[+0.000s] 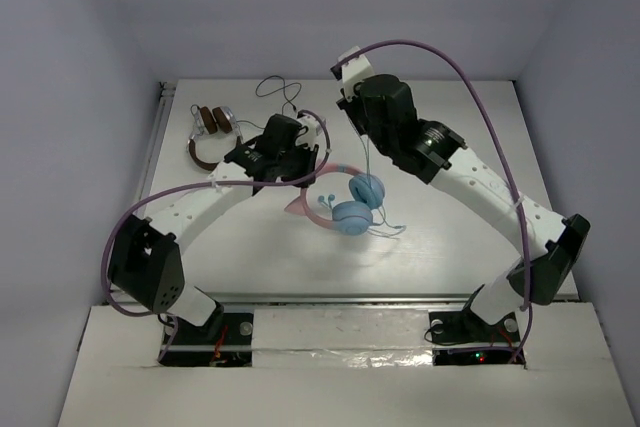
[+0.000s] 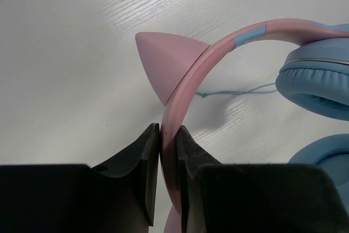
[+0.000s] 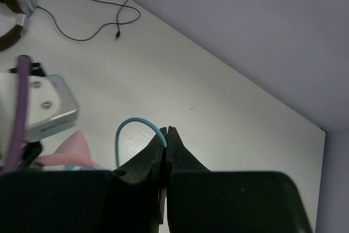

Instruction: Wrap the headphones

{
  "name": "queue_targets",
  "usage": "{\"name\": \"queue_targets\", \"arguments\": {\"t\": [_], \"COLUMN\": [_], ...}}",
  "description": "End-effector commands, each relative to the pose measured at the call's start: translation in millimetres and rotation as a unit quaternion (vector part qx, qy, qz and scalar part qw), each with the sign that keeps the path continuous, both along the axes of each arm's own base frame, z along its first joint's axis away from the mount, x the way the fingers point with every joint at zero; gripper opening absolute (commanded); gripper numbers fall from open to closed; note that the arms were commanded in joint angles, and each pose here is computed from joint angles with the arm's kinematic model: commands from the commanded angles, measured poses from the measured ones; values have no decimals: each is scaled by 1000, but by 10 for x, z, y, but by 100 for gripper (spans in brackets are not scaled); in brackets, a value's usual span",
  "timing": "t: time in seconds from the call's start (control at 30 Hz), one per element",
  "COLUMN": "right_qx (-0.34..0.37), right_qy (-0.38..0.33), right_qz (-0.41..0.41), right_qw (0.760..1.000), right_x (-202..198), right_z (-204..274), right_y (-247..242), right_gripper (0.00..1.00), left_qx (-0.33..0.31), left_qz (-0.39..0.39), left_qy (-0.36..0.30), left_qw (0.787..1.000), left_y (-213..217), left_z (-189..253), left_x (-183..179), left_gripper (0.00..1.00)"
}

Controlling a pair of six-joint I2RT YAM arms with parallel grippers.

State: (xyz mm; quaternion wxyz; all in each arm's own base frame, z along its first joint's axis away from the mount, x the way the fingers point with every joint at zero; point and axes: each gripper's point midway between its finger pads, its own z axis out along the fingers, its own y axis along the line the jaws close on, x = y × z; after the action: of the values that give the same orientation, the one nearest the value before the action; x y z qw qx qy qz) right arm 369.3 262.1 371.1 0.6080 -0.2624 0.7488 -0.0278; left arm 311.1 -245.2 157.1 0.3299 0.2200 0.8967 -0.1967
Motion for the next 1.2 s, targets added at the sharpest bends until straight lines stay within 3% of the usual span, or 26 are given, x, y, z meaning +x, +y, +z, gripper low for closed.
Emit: {"name": "queue_targets", "arguments": {"t": [0.0, 0.2, 0.3, 0.4, 0.5, 0.67, 0.97, 1.17], "right_qx": [10, 8, -13, 24, 71, 68, 51, 56], "right_qy": [-32, -32, -36, -55, -66, -59, -16, 20], "right_qz": [-40, -74, -118, -121, -67, -46, -27, -27], "right_qw": [999, 997, 992, 991, 993, 995, 998, 998], "right_x": [235, 563, 632, 519, 389, 448, 620, 688], "right_z": [112, 6, 12, 272, 484, 490, 94, -246], "right_y": [-187, -326, -543, -658, -531, -405, -162, -147], "right_gripper": [0, 0, 0, 0, 0, 0, 0, 0], "left_qx": [-50, -47, 26, 56, 8, -26, -86, -132], "left_qz": [-22, -44, 40, 78, 15, -60, -143, -168], "left_qy": [-36, -11, -22, -30, -15, -2, -23, -53], "left_qw": [998, 998, 999, 995, 1000, 998, 986, 975], "left_y": [-67, -61, 279, 438, 163, -194, -688, -762], "left_z": [325, 139, 14, 3, 42, 67, 328, 554], "left_x": [-52, -248, -109, -56, -171, -382, -650, -795], "left_gripper": [0, 0, 0, 0, 0, 0, 0, 0]}}
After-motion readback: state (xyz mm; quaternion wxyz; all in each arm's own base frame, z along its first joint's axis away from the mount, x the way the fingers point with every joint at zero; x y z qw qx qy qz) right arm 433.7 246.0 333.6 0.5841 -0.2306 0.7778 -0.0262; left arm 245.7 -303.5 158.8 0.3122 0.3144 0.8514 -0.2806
